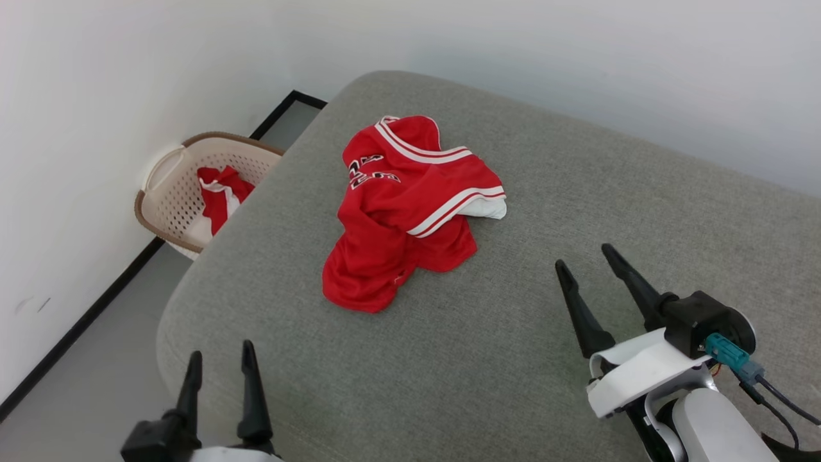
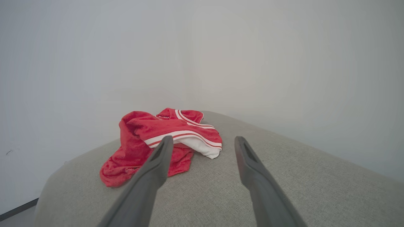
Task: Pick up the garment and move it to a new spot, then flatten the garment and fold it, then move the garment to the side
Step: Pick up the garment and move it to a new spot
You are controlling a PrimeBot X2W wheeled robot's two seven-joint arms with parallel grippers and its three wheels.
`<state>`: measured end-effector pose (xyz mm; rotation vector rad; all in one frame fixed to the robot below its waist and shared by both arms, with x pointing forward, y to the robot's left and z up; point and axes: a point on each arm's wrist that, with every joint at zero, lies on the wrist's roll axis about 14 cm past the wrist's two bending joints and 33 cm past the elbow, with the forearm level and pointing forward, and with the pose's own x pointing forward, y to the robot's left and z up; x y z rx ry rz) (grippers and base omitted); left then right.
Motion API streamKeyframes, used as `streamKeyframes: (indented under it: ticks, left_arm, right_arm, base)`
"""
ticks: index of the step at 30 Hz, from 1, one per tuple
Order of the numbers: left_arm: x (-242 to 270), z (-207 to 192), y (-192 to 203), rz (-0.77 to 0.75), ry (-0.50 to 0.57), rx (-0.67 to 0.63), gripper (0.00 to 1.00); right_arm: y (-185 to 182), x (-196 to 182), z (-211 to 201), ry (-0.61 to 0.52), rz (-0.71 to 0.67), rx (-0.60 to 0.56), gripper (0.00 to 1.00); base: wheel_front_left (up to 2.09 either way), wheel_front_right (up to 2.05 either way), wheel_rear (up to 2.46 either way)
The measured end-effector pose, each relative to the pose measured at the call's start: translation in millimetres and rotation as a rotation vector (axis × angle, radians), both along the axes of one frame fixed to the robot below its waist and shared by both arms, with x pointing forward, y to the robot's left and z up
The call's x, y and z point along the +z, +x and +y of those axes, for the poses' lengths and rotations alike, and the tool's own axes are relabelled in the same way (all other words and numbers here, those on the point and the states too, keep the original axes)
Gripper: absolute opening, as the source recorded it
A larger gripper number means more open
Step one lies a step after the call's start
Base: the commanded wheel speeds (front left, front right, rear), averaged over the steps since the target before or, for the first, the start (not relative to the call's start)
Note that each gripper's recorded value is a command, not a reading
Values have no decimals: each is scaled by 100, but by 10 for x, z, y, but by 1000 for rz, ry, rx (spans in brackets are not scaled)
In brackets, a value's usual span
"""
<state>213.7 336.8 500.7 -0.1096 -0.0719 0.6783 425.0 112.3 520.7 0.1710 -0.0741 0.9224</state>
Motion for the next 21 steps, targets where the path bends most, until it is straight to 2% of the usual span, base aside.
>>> streamKeyframes:
  ticks: [13,17,21]
  left_arm:
    - [11,-172,55,-14,-9,-39,100]
    - [33,-262,254,-16,13,-129,100]
    - [179,-340,644,-27,82,-265,100]
  right_arm:
    - [-55,63,-56,5,-3,19,100]
    - [-42,30,-193,11,10,-21,100]
    - [-14,1,-388,20,18,-83,100]
  base:
    - [0,0,0]
    - [0,0,0]
    - [0,0,0]
